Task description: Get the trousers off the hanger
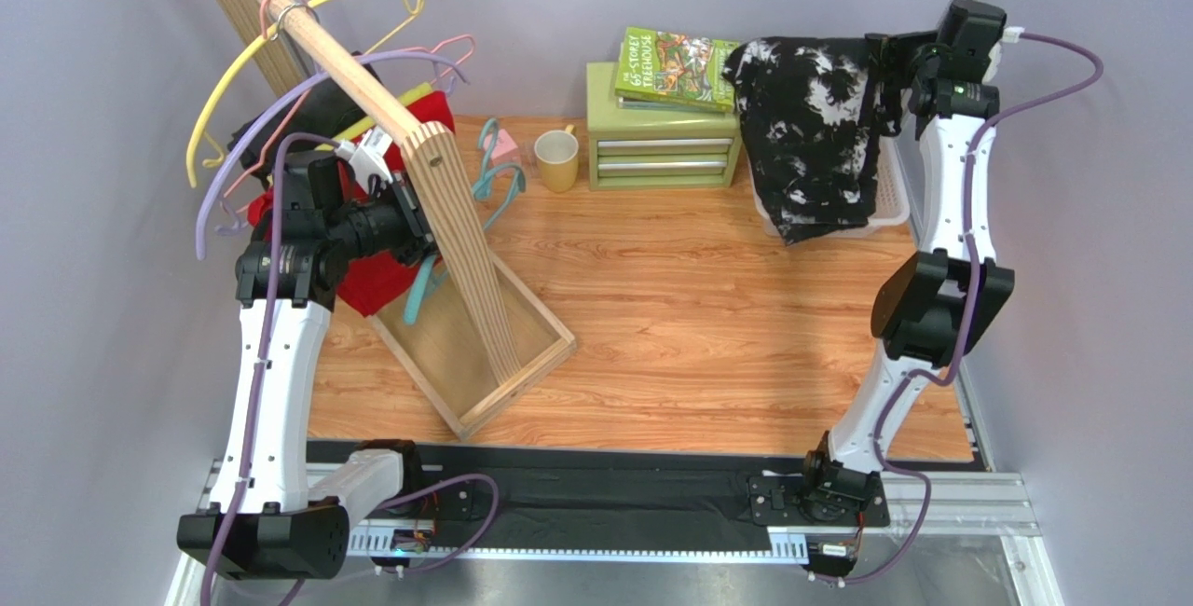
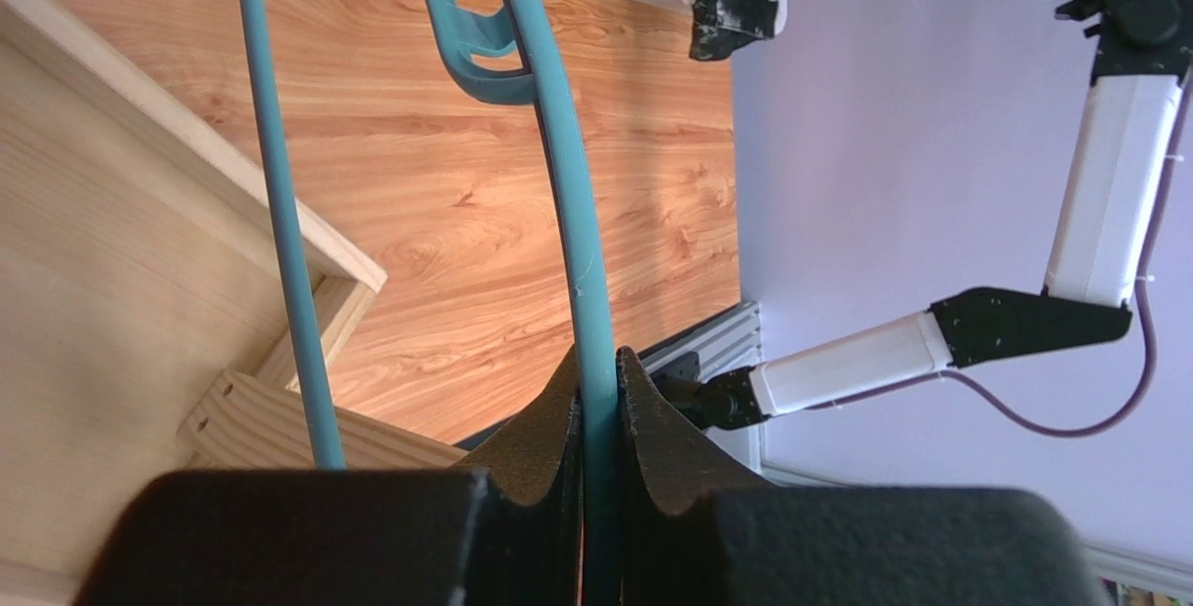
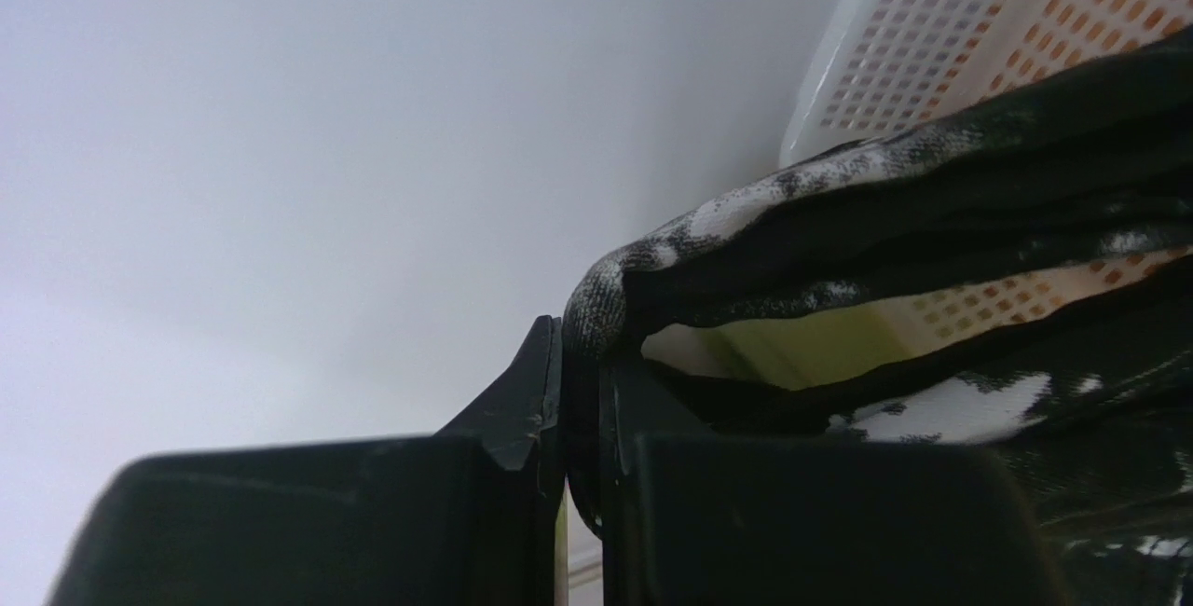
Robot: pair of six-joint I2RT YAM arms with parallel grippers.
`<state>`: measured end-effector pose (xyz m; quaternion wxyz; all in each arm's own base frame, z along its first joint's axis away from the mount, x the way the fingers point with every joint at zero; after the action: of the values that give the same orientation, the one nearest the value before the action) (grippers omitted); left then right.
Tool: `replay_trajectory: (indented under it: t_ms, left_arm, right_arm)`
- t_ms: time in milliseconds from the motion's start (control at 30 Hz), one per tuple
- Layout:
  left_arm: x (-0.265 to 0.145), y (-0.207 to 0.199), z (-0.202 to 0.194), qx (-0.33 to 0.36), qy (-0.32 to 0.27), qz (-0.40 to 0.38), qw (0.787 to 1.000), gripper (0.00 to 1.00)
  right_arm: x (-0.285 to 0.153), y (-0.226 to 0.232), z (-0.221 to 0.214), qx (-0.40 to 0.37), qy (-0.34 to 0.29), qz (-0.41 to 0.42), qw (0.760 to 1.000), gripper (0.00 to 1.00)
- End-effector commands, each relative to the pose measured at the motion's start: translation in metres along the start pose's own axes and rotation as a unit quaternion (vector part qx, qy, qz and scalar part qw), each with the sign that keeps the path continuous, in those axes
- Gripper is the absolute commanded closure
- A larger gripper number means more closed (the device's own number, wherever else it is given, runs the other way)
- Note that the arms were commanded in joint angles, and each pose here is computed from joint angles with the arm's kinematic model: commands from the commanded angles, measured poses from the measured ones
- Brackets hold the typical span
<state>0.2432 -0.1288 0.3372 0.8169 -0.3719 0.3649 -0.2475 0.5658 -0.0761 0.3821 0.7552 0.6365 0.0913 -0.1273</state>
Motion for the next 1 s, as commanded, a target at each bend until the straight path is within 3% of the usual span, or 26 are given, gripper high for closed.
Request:
replay_trajectory:
  t_ms: [0, 267, 467, 500, 567, 600, 700, 967]
  left_arm:
    - [-0.012, -0.013, 0.002, 0.029, -0.016, -0.005, 0.999, 1.00]
    - [-0.020, -0.017, 0.002, 0.028, -0.029, 0.006, 0.999, 1.00]
    - [-0.029, -0.022, -0.005, 0.024, -0.025, 0.008, 0.999, 1.00]
    - [-0.030, -0.021, -0.008, 0.019, -0.021, 0.011, 1.000, 1.00]
    - [-0.030, -0.020, -0.011, 0.015, -0.018, 0.011, 1.000, 1.00]
    - [-0.030, -0.018, -0.012, 0.011, -0.016, 0.013, 1.000, 1.00]
    - [-0.031, -0.019, -0.014, 0.010, -0.016, 0.012, 1.000, 1.00]
    - [-0.030, -0.013, -0.015, 0.006, -0.008, 0.029, 1.000, 1.00]
  right_arm:
    - [-0.002, 0.054, 0.041, 0.008, -0.063, 0.105, 0.992, 1.00]
    - [0.050, 0.001, 0.055, 0.002, -0.076, 0.058, 0.995, 1.00]
    - [0.094, -0.036, 0.044, -0.065, -0.044, 0.041, 0.996, 0.98]
    - [0.098, -0.042, 0.043, -0.074, -0.041, 0.032, 0.996, 0.86]
    - [0.104, -0.060, 0.037, -0.093, -0.022, 0.000, 0.995, 0.75]
    - [0.104, -0.066, 0.034, -0.099, -0.014, -0.013, 0.995, 0.64]
    - [0.091, -0.084, 0.027, -0.132, 0.000, -0.065, 0.989, 0.46]
    - [0.001, -0.094, 0.030, -0.228, 0.000, -0.193, 0.954, 0.16]
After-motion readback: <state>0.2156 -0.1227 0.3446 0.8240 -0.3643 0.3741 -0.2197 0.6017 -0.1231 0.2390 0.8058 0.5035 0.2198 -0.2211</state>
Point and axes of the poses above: each gripper's point midway between its finger pads, its own x axis out along the fingers, its own y axis along the line the jaws close on, z = x × y, the point moved 1 cm from there along -x, back along the fingers, and after that the axes turned 1 degree about x, right-handed, at the moved point
